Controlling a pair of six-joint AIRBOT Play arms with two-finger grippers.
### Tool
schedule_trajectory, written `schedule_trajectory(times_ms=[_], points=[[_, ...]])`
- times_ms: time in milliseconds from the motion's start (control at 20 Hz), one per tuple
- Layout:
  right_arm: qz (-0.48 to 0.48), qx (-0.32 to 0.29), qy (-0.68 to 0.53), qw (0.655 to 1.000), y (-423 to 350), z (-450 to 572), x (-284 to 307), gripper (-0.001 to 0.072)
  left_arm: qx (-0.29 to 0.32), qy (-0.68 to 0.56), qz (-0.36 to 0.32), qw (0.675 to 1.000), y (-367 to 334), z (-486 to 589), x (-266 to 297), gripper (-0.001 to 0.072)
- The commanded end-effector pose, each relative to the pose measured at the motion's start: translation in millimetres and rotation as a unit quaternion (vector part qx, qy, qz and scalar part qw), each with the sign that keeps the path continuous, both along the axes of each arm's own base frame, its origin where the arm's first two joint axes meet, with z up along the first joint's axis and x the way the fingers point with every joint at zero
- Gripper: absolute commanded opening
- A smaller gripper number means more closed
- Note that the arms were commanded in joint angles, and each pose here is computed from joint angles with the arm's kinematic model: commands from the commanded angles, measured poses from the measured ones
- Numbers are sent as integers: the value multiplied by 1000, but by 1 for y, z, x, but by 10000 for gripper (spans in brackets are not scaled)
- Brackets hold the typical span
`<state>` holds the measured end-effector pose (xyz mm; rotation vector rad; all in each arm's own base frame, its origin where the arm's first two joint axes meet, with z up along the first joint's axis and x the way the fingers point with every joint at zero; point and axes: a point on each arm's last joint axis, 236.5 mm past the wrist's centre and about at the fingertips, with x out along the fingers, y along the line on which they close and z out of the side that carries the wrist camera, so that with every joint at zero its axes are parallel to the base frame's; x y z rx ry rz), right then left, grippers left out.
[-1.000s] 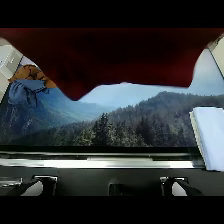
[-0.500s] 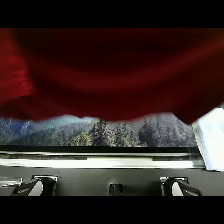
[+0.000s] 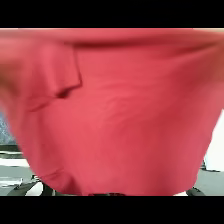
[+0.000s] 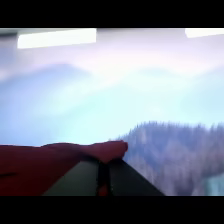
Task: Fold the clothes and pants, and hang the long-sleeved shirts on hangers.
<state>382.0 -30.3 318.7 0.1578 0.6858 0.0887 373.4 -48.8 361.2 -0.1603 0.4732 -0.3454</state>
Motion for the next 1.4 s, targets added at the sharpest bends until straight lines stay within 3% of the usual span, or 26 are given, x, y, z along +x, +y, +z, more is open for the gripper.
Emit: schedule_trajectory(times_ms=[0,100,250,550,1000,1350], points=[[26,2,274,961,23,-193,24,33,-14,209,-43,977,-24,-187,49,19],[2,0,323,947,39,-277,48,33,-24,294,-37,955,-31,-280,62,19],[-40,34,305,951,54,-345,102,35,-35,360,-21,932,-32,-372,87,21],[-164,112,106,974,-2,-307,199,35,-39,283,31,958,-5,-376,172,21],[-173,120,64,975,-10,-313,222,35,-40,195,71,977,-5,-365,217,22],[-148,85,222,960,-13,-344,153,36,-47,337,1,940,-18,-379,147,22]])
